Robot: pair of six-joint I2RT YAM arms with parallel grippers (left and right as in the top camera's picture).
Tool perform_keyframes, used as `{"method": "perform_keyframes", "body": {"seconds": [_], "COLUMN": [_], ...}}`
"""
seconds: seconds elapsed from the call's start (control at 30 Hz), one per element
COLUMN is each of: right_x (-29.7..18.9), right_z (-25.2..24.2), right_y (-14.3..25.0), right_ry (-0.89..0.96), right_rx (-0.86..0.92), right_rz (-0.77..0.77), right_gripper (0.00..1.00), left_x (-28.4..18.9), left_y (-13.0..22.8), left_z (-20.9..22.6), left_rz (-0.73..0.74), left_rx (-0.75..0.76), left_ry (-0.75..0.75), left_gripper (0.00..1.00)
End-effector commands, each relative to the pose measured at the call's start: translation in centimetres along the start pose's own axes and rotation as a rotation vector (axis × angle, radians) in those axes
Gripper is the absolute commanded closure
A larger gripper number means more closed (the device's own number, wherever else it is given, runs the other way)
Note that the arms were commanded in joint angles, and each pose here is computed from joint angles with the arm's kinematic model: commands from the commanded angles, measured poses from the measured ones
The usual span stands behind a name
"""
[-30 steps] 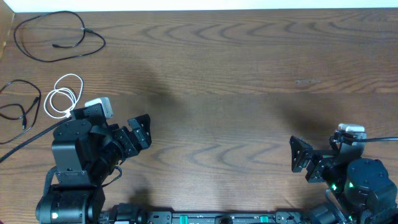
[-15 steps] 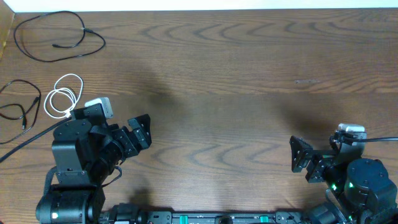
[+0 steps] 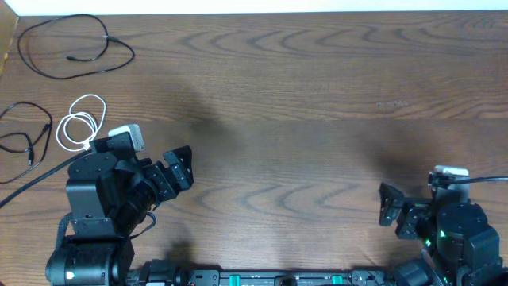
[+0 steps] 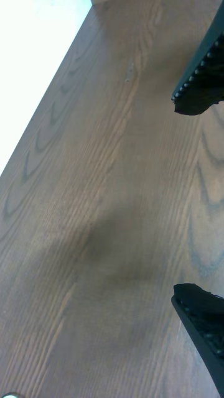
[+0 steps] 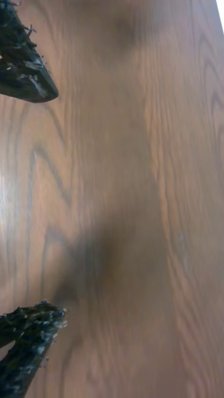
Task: Untangle cables
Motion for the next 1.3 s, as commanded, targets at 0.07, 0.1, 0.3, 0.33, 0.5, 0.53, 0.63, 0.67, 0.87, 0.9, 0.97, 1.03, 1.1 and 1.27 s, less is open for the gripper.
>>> {"method": "perform_keyframes", "body": {"seconds": [0.07, 0.1, 0.3, 0.33, 0.5, 0.53, 0.63, 0.67, 0.87, 0.9, 0.97, 1.03, 1.1, 1.27], "right_x": [0.7, 0.9, 3.1, 3.3, 4.2, 4.3, 4.7, 4.9, 6.1, 6.4, 7.0, 7.5, 7.9, 8.5], "right_z": [-1.9, -2.1, -4.4, -4.7, -7.3, -7.6, -7.9, -7.8, -6.7, -6.3, -5.6, -4.9, -4.4, -4.5], "right_y": [-0.7, -0.8, 1.0, 1.4, 4.7, 4.9, 4.9, 4.6, 2.8, 2.6, 2.4, 2.4, 2.6, 2.5], "right_ry": [0.132, 0.142, 0.201, 0.214, 0.318, 0.335, 0.324, 0.298, 0.159, 0.126, 0.054, -0.008, -0.070, -0.096], "right_rx": [0.056, 0.068, 0.142, 0.145, 0.152, 0.155, 0.173, 0.184, 0.172, 0.127, 0.003, -0.123, -0.234, -0.242], "right_rz": [-0.095, -0.114, -0.139, -0.133, -0.084, -0.095, -0.150, -0.191, -0.369, -0.388, -0.417, -0.432, -0.457, -0.522], "right_gripper": [0.01, 0.01, 0.01, 0.01, 0.01, 0.01, 0.01, 0.01, 0.01, 0.01, 0.01, 0.01, 0.01, 0.01], "left_x": [0.0, 0.0, 0.0, 0.0, 0.0, 0.0, 0.0, 0.0, 0.0, 0.0, 0.0, 0.0, 0.0, 0.0], "left_y": [0.0, 0.0, 0.0, 0.0, 0.0, 0.0, 0.0, 0.0, 0.0, 0.0, 0.0, 0.0, 0.0, 0.0], "left_z": [0.0, 0.0, 0.0, 0.0, 0.0, 0.0, 0.0, 0.0, 0.0, 0.0, 0.0, 0.0, 0.0, 0.0], "left_rz": [0.001, 0.001, 0.001, 0.001, 0.001, 0.001, 0.001, 0.001, 0.001, 0.001, 0.001, 0.001, 0.001, 0.001], "left_rx": [0.014, 0.014, 0.014, 0.014, 0.014, 0.014, 0.014, 0.014, 0.014, 0.014, 0.014, 0.014, 0.014, 0.014], "left_ry": [-0.006, -0.006, -0.006, -0.006, -0.006, -0.006, -0.006, -0.006, -0.006, -0.006, -0.006, -0.006, -0.006, -0.006], "left_gripper": [0.08, 0.08, 0.08, 0.08, 0.08, 0.08, 0.08, 0.08, 0.08, 0.08, 0.08, 0.08, 0.08, 0.08]}}
Point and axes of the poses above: each gripper's point midway between its finger pads, its own x axis out along the fingers, its own z axis along the line the jaws close on, y = z × x, the point moved 8 cm from there along -x, back along the fingers, and after that the axes turned 15 degrees about x, right-handed, at the moved point
